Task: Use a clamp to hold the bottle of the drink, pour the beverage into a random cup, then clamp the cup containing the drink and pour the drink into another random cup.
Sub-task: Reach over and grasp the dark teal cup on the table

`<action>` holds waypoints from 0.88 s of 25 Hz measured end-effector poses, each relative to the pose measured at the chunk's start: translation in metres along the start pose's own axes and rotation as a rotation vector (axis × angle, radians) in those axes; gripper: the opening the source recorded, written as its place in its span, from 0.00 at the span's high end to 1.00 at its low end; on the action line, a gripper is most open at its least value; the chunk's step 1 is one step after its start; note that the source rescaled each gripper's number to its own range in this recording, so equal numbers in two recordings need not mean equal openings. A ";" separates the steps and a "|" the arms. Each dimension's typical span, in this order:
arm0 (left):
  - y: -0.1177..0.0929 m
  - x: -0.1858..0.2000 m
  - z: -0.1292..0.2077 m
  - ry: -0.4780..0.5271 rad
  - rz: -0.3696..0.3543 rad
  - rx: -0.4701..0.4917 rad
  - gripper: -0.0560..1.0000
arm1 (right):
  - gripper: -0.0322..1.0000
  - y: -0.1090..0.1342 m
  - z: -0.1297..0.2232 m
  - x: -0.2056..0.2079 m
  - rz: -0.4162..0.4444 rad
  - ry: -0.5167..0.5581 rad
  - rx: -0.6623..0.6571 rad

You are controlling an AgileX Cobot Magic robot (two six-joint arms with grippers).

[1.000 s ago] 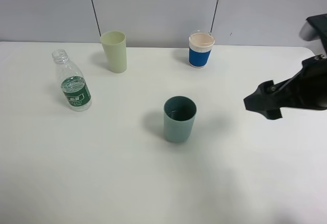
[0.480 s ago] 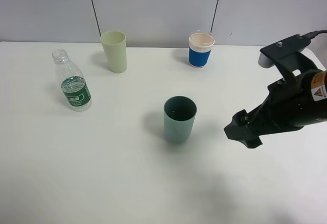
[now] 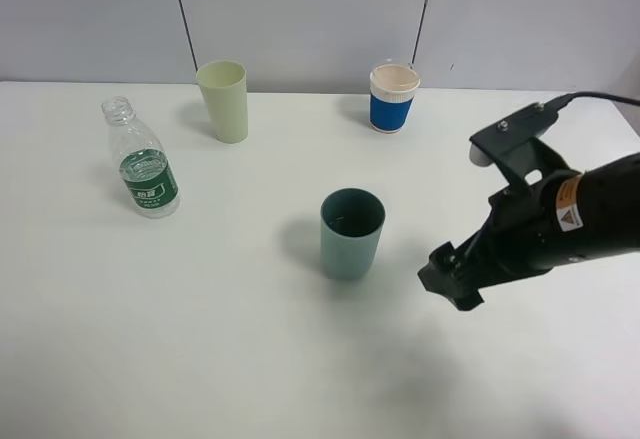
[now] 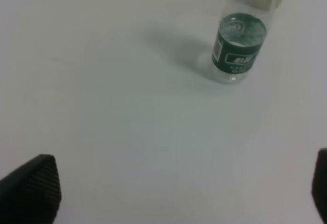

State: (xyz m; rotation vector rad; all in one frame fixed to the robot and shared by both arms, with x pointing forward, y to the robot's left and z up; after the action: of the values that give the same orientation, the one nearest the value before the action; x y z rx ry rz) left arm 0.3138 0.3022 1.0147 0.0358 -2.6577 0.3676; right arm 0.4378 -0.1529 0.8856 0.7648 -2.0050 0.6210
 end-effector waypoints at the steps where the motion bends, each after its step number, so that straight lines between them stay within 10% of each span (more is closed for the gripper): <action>1: 0.000 0.000 0.000 0.000 0.000 0.000 0.00 | 0.00 0.004 0.001 -0.002 -0.007 -0.011 0.011; 22: 0.000 0.000 0.000 0.000 0.000 0.000 0.00 | 0.00 0.011 0.024 -0.045 -0.021 -0.095 0.042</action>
State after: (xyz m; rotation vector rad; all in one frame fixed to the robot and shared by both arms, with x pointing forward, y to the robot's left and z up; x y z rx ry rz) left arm 0.3138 0.3022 1.0147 0.0358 -2.6577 0.3676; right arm 0.4359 -0.1489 0.8342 0.8536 -2.0736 0.6274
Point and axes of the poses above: a point on each arm's last joint axis where the gripper is mounted, x pointing back along that axis away from the gripper, y along the wrist's bending axis when the last joint is at zero, z = x × y, the point moved 9 cm from there along -x, pointing out along that axis toward the gripper, and after that the axes turned 12 degrees about x, right-handed, at the moved point
